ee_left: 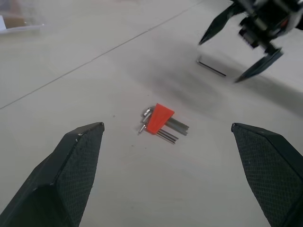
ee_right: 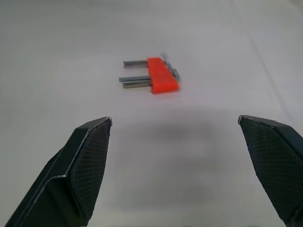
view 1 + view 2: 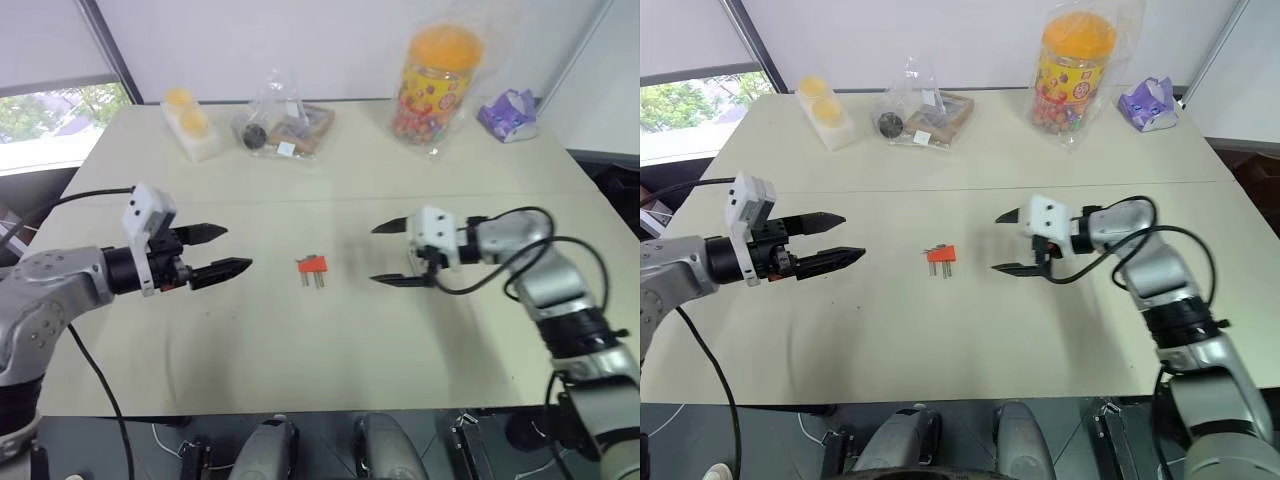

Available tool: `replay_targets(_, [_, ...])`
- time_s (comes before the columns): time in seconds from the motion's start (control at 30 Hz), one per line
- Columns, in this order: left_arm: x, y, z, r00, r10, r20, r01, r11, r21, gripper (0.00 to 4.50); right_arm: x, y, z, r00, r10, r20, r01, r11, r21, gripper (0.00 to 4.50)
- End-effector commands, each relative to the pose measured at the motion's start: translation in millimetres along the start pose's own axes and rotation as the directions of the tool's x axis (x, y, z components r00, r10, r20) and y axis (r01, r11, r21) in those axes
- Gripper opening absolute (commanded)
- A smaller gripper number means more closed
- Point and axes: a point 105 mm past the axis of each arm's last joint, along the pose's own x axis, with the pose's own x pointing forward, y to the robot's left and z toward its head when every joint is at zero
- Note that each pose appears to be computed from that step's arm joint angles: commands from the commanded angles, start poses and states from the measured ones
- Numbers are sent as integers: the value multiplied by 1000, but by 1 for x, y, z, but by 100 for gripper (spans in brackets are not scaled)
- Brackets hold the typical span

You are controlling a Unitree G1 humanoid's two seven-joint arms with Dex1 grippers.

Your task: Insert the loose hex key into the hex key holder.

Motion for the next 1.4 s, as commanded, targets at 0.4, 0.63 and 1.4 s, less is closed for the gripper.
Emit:
replay_targets(0.4, [-8, -3, 6, 999, 40, 8, -41, 996, 77, 450, 63, -12, -15, 999, -52, -5, 52, 999, 6, 445])
replay_targets(0.63, [-8, -5, 4, 999, 40, 2, -40, 996, 82, 450, 75, -2, -12, 1000, -15, 8, 14, 1000, 13, 445])
replay_targets(1.4, [-5, -11, 1, 999, 48, 14, -49, 996, 73, 450, 104, 22, -10, 997, 67, 30, -71, 988, 135, 445])
